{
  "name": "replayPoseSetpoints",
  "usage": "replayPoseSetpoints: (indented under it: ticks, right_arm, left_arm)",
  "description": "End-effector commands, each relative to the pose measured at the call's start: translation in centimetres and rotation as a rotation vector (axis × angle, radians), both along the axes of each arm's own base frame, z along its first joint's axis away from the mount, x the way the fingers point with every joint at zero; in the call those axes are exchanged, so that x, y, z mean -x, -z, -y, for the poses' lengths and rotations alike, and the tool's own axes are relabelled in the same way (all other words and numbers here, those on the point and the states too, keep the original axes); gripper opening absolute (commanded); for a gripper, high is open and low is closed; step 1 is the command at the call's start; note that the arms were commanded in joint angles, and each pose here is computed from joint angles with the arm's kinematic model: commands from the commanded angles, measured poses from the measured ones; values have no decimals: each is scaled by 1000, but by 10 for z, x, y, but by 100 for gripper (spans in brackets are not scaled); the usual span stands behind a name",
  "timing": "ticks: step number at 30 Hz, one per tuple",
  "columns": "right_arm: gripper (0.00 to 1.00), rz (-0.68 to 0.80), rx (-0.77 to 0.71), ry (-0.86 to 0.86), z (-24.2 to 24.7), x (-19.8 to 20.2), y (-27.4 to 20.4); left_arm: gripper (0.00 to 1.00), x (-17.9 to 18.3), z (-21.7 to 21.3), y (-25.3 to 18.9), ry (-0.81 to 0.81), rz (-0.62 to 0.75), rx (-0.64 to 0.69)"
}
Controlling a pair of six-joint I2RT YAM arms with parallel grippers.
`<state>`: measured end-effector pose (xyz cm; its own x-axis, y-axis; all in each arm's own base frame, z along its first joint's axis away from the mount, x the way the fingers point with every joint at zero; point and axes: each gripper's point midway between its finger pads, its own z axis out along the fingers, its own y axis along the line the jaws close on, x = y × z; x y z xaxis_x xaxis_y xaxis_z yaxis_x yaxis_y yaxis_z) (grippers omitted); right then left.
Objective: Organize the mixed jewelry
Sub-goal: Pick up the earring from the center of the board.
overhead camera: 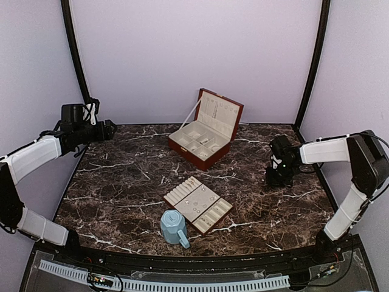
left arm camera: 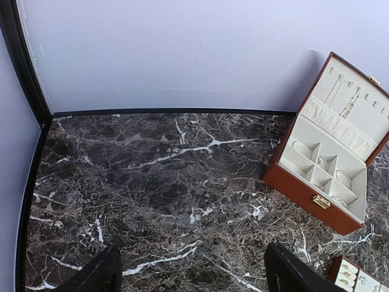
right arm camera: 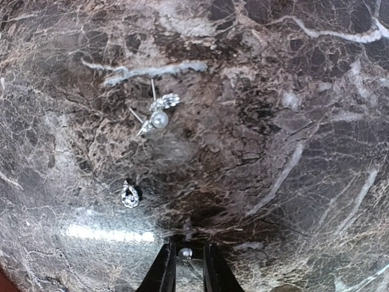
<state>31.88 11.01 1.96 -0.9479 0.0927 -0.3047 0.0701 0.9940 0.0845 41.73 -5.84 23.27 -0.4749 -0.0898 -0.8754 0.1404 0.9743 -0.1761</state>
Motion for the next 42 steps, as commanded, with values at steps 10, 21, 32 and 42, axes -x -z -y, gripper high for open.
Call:
replayPoseSetpoints:
  ticks: [10,21,32,42]
  right_arm:
    - [11,21,-2,-10,-7,-9,4]
    - [0,90,-71,13,-16,-19,-16]
    - [0,189,-337,39,-50,-25,-62]
    - [0,243,-562,-4,-84,-17,-89]
  left_arm:
    - [84,4,-1,-16,6,51,-13]
    - [84,5,0,-15,8,52,-9]
    - [83,5,0,-13,10,53,-14]
    - [83,11,3,-26,34,116,-12]
